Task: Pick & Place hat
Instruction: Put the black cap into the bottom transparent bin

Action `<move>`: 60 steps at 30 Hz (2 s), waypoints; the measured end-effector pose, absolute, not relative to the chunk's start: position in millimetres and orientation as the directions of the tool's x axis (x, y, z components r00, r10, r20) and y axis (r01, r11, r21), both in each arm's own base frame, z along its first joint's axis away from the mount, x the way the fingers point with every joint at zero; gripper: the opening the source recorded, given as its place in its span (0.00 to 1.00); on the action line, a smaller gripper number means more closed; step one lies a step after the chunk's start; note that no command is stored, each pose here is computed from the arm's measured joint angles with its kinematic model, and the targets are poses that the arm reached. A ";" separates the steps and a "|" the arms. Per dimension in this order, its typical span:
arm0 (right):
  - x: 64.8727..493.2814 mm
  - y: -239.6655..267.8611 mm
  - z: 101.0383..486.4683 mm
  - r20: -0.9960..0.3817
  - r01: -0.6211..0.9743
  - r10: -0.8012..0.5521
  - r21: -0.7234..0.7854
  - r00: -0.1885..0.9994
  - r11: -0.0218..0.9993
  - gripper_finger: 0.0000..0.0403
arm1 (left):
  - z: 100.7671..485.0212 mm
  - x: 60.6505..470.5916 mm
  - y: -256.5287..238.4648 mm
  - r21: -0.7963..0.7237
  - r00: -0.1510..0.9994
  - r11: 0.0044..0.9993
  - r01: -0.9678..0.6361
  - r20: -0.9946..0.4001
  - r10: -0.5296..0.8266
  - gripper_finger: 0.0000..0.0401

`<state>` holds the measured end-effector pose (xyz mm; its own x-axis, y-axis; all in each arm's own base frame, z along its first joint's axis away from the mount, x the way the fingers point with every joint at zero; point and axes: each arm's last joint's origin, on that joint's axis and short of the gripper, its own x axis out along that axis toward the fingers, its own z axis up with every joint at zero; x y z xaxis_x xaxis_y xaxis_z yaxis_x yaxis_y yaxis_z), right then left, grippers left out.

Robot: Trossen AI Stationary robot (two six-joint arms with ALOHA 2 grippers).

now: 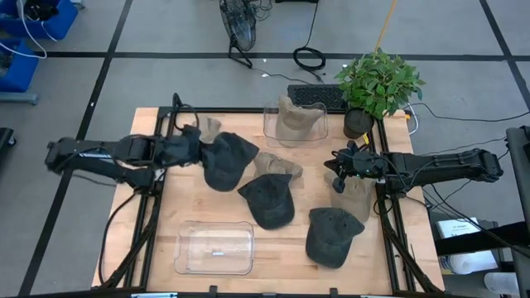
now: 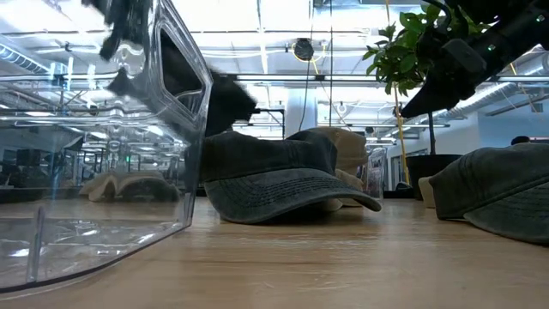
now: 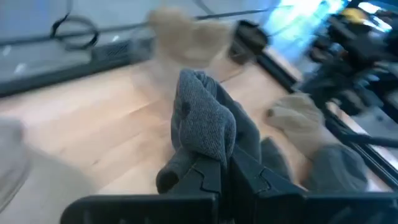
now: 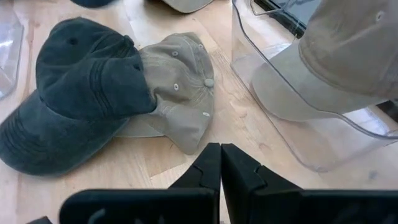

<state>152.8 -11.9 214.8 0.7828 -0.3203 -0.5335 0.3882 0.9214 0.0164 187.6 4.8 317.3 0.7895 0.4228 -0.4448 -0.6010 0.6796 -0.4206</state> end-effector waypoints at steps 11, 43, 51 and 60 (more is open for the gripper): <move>152.8 -12.0 214.8 -0.534 0.387 -0.321 0.013 0.782 0.922 0.00 | 381.0 207.0 -62.8 -0.304 0.856 0.822 -0.482 -0.364 0.368 0.02; 159.7 -12.3 227.0 -0.411 0.430 -0.326 0.188 0.851 0.883 0.00 | 230.0 133.4 -177.7 -0.407 0.916 0.835 -0.370 -0.311 0.255 0.02; 160.4 -12.2 228.4 -0.398 0.429 -0.325 0.205 0.858 0.880 0.00 | 221.3 132.3 -176.6 -0.431 0.915 0.824 -0.367 -0.327 0.237 0.05; 160.4 -12.2 228.4 -0.398 0.426 -0.325 0.195 0.858 0.884 0.00 | 218.1 131.6 -179.4 -0.435 0.891 0.835 -0.336 -0.433 0.133 0.12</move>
